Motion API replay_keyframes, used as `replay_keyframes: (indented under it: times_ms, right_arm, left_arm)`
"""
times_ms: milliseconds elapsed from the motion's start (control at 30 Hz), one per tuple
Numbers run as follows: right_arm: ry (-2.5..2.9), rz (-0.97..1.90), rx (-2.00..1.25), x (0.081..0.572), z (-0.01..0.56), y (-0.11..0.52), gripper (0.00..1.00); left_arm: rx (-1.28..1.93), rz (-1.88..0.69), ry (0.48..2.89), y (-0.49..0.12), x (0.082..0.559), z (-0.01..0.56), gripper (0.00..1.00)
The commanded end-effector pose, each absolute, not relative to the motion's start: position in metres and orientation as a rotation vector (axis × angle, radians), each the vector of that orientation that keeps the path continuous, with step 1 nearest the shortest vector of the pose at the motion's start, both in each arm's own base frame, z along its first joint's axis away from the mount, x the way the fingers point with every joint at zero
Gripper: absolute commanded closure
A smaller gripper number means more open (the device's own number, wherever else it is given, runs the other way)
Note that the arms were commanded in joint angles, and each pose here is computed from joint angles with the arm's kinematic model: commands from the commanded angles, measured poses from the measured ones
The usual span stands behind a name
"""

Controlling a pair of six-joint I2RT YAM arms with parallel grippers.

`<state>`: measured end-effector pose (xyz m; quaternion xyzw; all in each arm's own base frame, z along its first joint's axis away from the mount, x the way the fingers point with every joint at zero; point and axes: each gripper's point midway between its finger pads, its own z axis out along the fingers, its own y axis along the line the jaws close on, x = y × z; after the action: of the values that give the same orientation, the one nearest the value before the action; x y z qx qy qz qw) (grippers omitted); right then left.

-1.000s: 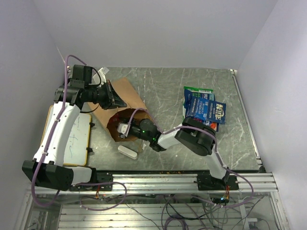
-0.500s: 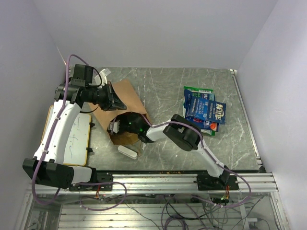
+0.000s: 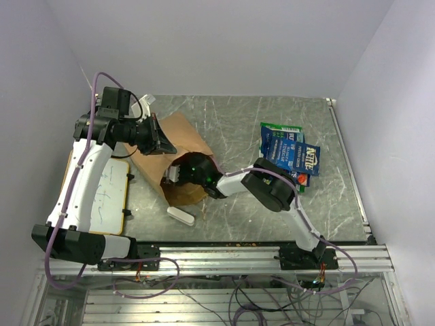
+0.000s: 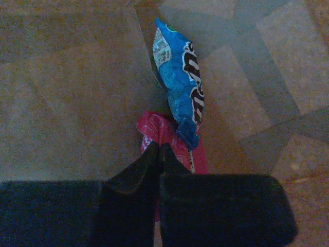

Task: Take the snacks out of the paper bag
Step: Take out the snack from the paper bag.

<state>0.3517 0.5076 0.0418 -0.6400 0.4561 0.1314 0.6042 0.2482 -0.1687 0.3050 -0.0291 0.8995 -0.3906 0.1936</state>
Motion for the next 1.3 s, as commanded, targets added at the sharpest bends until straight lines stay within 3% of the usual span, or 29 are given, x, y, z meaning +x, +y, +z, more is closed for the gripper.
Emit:
replay_keyframes:
  times_ms: [0,233,533,900,1267]
  right_arm:
    - [1.051,0.405,-1.469,0.326,0.068,0.493,1.00]
    - [1.110,0.501,-1.472,0.286,0.068,0.460,1.00]
    - [1.165,0.450,-1.570,0.273,0.047,0.431,0.99]
    - [1.107,0.602,-1.432,0.255,0.112,0.442,1.00]
    - [1.160,0.608,-1.502,0.232,0.101,0.412,1.00]
  left_arm:
    - [-0.113,-1.059,2.485,-0.165,0.256,0.313,0.93]
    - [-0.191,-1.099,2.415,-0.169,0.268,0.318,0.93]
    - [-0.276,-1.149,2.387,-0.172,0.263,0.311,0.93]
    - [-0.356,-1.239,2.353,-0.178,0.260,0.298,0.93]
    - [-0.369,-1.257,2.291,-0.180,0.275,0.304,0.93]
